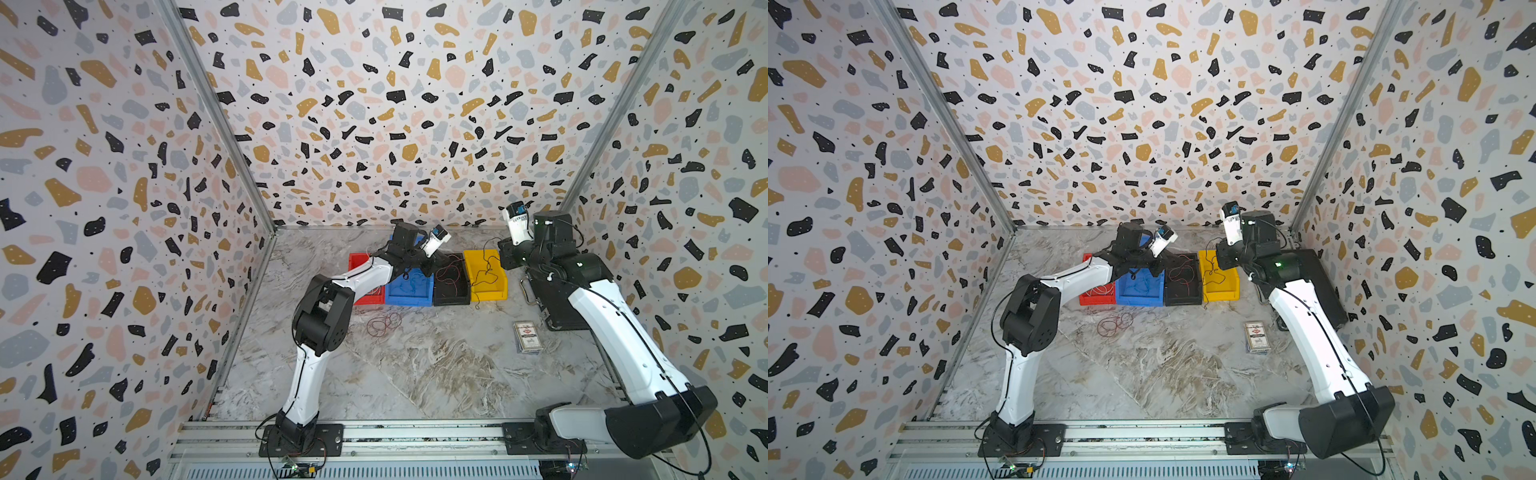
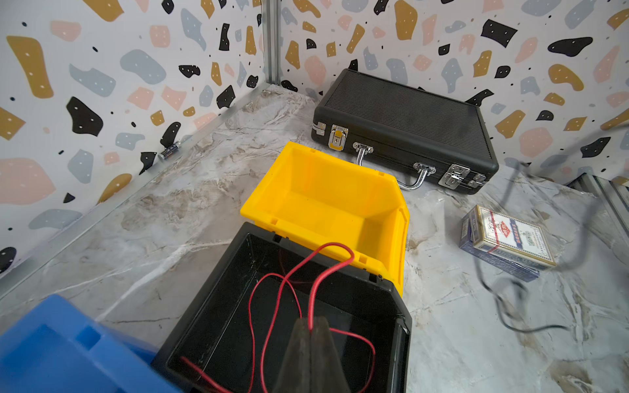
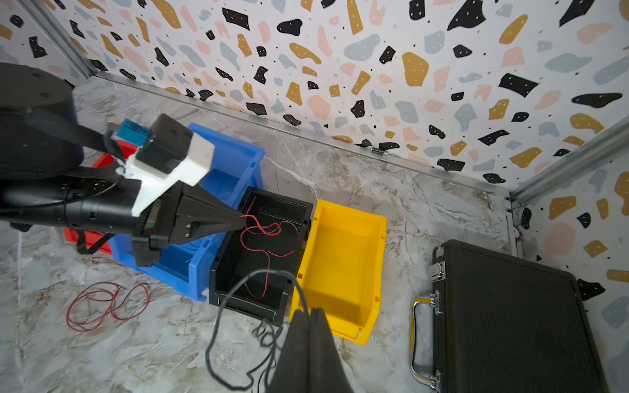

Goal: Untangle and sort cables by color
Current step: Place the cable in the bin.

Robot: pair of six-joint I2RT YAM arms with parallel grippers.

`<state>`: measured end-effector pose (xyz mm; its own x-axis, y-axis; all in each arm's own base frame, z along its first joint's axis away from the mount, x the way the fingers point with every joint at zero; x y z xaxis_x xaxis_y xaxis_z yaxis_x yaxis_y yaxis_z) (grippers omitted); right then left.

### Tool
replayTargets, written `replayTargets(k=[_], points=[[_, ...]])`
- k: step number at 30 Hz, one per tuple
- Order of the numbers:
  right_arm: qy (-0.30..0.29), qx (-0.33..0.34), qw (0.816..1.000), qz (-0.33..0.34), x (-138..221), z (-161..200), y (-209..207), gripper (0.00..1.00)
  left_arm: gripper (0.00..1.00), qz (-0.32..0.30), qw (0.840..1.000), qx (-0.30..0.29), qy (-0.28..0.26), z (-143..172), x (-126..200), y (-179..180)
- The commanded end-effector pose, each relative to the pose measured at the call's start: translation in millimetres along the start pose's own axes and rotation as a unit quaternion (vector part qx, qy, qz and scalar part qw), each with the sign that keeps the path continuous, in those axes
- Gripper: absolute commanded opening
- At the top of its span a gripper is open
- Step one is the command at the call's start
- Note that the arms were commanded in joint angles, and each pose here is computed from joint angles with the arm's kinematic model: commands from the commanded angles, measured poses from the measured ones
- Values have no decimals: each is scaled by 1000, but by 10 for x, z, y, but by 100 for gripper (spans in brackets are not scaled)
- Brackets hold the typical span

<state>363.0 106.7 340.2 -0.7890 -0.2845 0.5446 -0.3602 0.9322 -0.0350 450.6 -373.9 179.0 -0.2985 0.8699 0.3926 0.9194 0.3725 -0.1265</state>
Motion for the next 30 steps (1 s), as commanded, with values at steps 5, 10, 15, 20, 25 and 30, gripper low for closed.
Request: replayTargets(k=[5,10,15,20,25,30], points=[[-27,-10,1000,-8,-340,-349,-255,1,0,-30,1000,-3,10,-27,-41,119],[-5,-14,1000,-1,-689,-259,-371,1,11,-41,999,17,29,139,-150,156],[15,-24,999,19,-879,-43,-503,1,21,-33,997,14,62,286,-267,160],[49,-43,998,7,-1214,210,-559,1,56,-44,997,13,56,353,-262,173],[81,-65,995,-1,-1510,479,-578,8,99,-73,997,8,35,258,-65,118],[116,-78,990,-5,-1693,710,-590,45,99,-119,992,21,37,200,253,50]])
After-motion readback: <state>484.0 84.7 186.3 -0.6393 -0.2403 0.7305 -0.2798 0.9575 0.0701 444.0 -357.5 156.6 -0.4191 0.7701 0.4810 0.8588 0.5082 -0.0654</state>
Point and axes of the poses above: each gripper's point midway between its finger pads, its own x axis back along the fingers, its own y axis along the line the jaws close on, z = x × y, the point moved 3 cm from there along x, back along the fingers, and after that the axes turned 1 degree about x, right-handed, at the moved point
